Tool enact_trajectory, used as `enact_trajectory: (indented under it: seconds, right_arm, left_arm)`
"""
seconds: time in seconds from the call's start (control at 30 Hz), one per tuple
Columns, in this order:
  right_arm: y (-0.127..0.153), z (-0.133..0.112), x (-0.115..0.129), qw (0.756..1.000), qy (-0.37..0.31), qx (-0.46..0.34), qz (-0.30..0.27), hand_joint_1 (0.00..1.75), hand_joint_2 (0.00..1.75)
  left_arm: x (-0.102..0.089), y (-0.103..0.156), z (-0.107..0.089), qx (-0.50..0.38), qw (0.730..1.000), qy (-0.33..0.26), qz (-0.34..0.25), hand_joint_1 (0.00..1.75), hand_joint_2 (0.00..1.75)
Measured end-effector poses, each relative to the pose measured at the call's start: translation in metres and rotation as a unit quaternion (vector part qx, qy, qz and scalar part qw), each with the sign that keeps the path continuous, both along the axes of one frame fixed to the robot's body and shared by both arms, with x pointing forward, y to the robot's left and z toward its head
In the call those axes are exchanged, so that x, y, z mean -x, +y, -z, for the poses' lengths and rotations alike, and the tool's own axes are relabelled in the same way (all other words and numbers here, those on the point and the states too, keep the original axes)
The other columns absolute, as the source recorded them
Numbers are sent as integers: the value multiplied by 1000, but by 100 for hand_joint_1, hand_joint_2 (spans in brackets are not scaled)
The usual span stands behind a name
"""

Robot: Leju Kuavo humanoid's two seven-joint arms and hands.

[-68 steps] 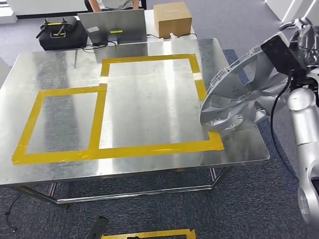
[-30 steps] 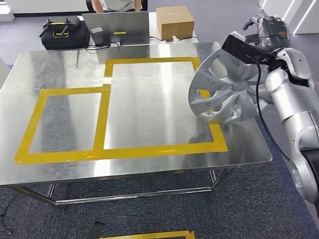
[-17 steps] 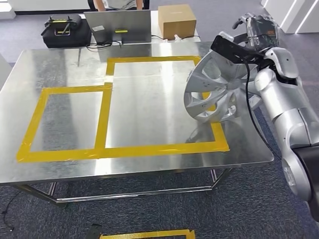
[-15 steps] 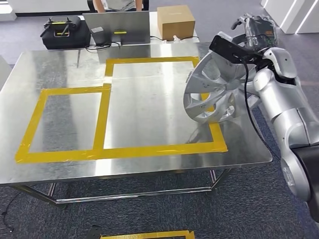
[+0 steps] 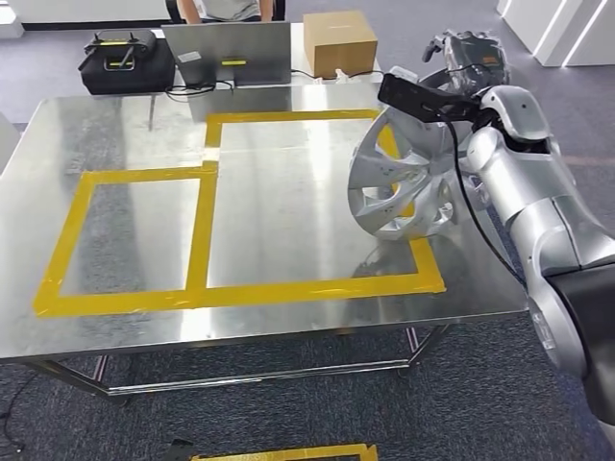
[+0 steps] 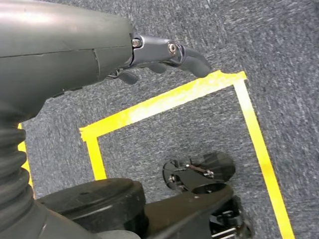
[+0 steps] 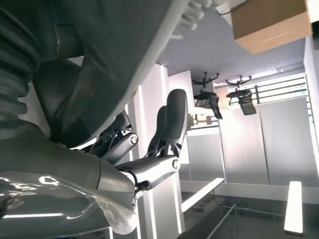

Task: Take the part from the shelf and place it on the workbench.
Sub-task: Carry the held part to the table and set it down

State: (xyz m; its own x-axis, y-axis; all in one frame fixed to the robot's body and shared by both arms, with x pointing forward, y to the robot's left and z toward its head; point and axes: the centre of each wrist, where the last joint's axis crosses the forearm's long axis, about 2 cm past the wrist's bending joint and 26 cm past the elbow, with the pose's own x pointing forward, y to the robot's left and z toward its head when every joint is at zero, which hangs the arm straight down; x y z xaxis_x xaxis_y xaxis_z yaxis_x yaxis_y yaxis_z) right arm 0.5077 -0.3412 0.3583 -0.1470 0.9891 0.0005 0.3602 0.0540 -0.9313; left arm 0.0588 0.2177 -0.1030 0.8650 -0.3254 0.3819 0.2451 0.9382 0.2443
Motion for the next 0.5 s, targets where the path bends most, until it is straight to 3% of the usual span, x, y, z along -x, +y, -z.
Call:
enact_trajectory:
  seconds: [0.5]
  right_arm:
    - [2, -1, -1, 1000, 3, 8, -1, 175, 175]
  left_arm:
    - [0, -1, 0, 2, 1000, 0, 0, 0, 175]
